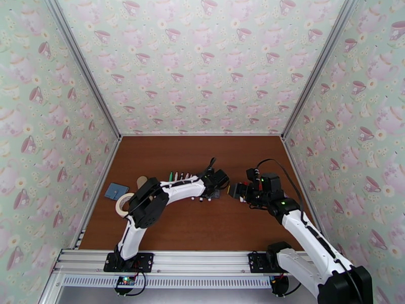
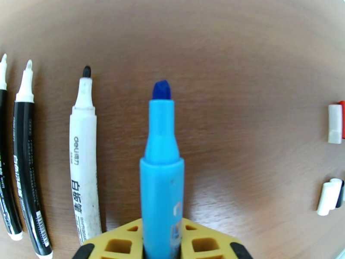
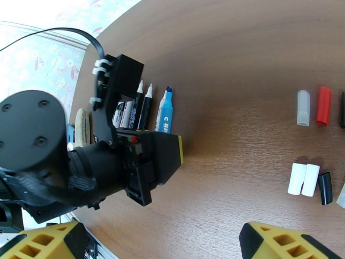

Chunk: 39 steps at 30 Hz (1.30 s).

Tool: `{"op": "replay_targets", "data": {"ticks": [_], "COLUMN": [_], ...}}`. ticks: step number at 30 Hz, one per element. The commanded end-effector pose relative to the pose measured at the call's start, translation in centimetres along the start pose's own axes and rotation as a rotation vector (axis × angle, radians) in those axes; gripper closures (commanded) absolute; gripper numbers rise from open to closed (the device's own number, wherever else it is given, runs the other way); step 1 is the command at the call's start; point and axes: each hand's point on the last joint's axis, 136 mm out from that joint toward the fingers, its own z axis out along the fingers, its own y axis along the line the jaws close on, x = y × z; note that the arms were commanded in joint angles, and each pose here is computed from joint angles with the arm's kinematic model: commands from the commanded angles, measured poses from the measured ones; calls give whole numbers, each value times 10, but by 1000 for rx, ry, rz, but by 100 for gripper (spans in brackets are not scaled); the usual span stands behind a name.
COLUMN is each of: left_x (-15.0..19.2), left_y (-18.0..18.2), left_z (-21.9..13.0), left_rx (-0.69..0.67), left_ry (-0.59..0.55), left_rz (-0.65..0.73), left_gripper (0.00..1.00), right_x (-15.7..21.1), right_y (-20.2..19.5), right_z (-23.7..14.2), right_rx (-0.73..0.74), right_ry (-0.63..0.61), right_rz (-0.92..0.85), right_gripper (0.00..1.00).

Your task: Open the pen caps

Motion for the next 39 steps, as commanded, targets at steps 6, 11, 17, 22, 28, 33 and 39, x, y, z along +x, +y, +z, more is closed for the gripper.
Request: {"op": "replay_targets", "data": {"ticks": [6,11,17,22,28,33,39], "left_x": [-6,-11,-24,-35,-53,-70,-86], "left_y": [6,7,6,5,-4,0,24], "left_z": [5,0,-16,-35,-70,-114,-158], "left_rx": [-37,-39,-38,-14,81,149,203], "left_ry": [-8,-25,-59,-92,-149,-244,-366], "left_rz": [-10,-8,5,6,2,16,27], "left_gripper": [69,73,72,66,52,12,0], "right_x": [10,11,9,4,-5,-18,-26], "right_y": [-8,-9,-8,-5,4,16,46], "right_z": [3,3,3,1,-7,-23,-41], "right_rx": [19,21,14,13,3,1,-94], "right_ry": [15,16,12,-7,-41,-111,-152], "right_rz": [1,6,5,-10,-42,-95,-190], "right_gripper": [0,0,0,0,0,0,0]}}
